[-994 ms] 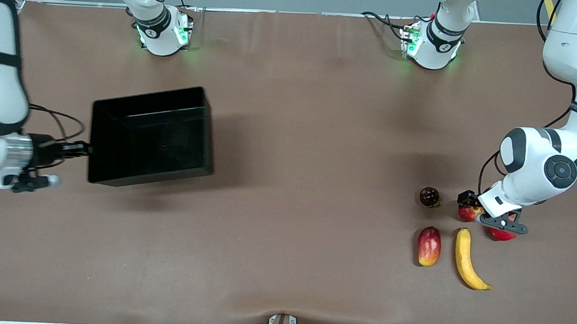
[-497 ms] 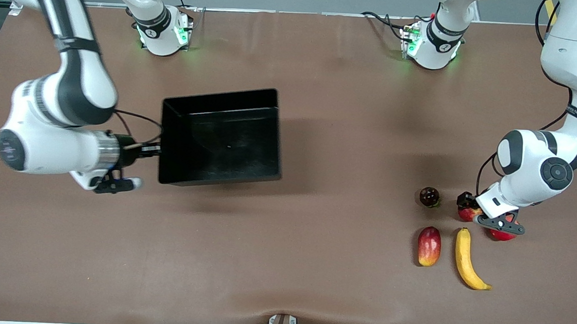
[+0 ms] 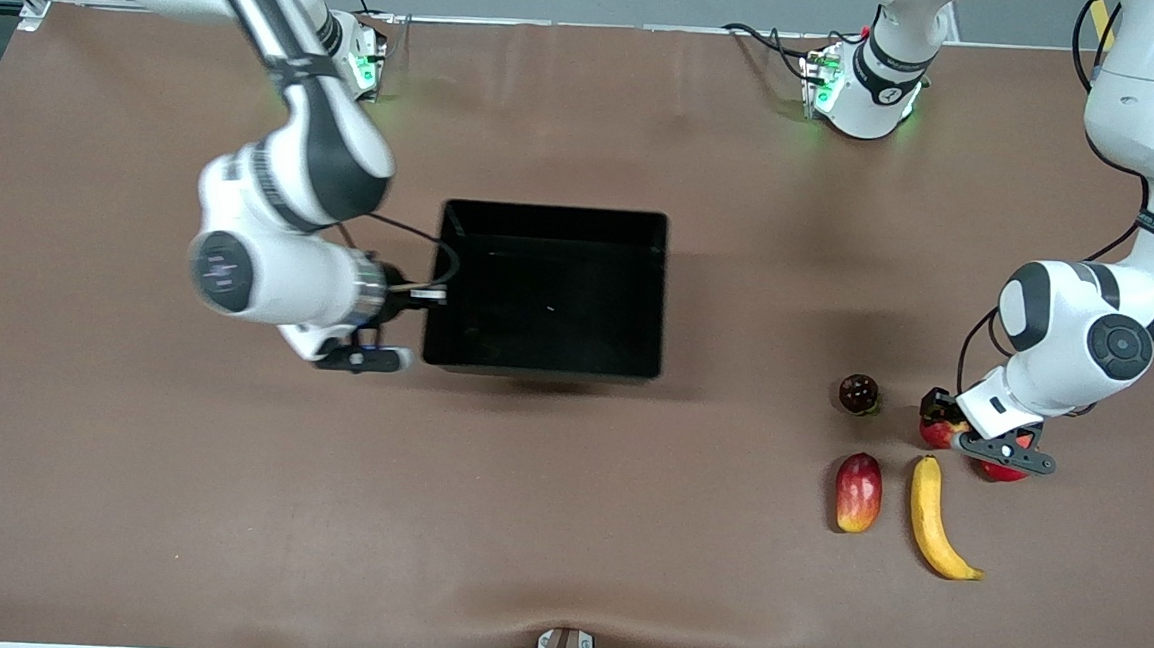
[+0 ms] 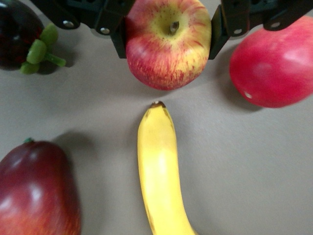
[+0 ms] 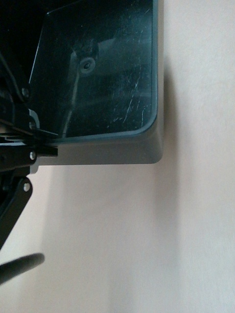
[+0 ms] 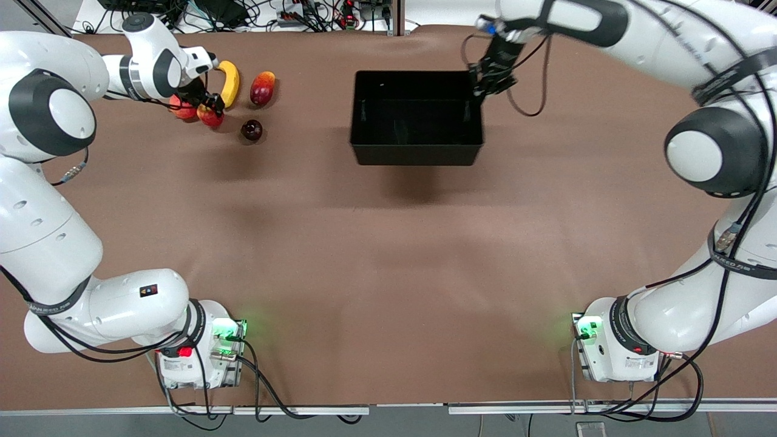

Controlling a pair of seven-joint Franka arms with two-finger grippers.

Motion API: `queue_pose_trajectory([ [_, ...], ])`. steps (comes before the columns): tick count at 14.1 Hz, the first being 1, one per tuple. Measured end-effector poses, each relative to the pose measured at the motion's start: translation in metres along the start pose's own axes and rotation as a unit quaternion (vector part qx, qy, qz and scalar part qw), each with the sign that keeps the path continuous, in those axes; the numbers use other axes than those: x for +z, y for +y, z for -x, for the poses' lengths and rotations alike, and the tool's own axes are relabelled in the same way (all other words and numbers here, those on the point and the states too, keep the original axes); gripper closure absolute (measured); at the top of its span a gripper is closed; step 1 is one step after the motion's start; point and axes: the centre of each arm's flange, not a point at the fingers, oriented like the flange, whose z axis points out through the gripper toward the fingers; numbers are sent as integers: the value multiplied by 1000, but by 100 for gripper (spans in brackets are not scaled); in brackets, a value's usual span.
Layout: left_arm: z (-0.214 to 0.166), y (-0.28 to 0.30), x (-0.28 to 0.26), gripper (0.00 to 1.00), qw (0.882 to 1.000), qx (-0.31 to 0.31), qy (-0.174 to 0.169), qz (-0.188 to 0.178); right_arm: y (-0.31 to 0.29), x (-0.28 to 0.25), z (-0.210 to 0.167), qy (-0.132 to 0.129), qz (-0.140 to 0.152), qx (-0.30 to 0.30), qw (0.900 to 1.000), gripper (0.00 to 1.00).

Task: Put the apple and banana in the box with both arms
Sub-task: 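Slide the black box toward the fruit with the right gripper while the left gripper closes, then lift the apple with the left gripper while the right gripper withdraws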

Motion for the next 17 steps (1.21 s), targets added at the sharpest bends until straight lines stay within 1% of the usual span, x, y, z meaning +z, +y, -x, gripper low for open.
queue_pose_trajectory([
  [2,-5,-1,-24,32,1000,2,7,-7,-36,39,7,13,2,14,1000,94],
  [3,-5,-1,-38,32,1000,2,6,-10,-45,57,9,12,4,16,1000,94],
  [5,-6,2,-68,32,1000,6,2,-16,-47,81,6,8,9,17,1000,94],
  [9,-6,33,-120,32,1000,5,-25,-15,-45,106,-8,32,1,21,999,94],
  [10,-7,43,-130,32,999,-1,-29,-15,-45,109,-10,34,1,22,999,94],
  [11,-8,54,-137,32,999,-8,-33,-14,-44,111,-11,35,1,23,999,89],
  [12,-9,68,-143,32,999,-15,-37,-13,-43,111,-12,35,1,23,999,81],
  [14,-13,104,-151,32,999,-28,-41,-8,-44,106,-13,39,-1,23,999,57],
  [16,-16,142,-154,32,998,-41,-41,-3,-49,94,-13,43,-5,20,999,39],
  [17,-17,161,-154,32,998,-53,-41,0,-53,81,-10,42,-6,16,999,27],
])
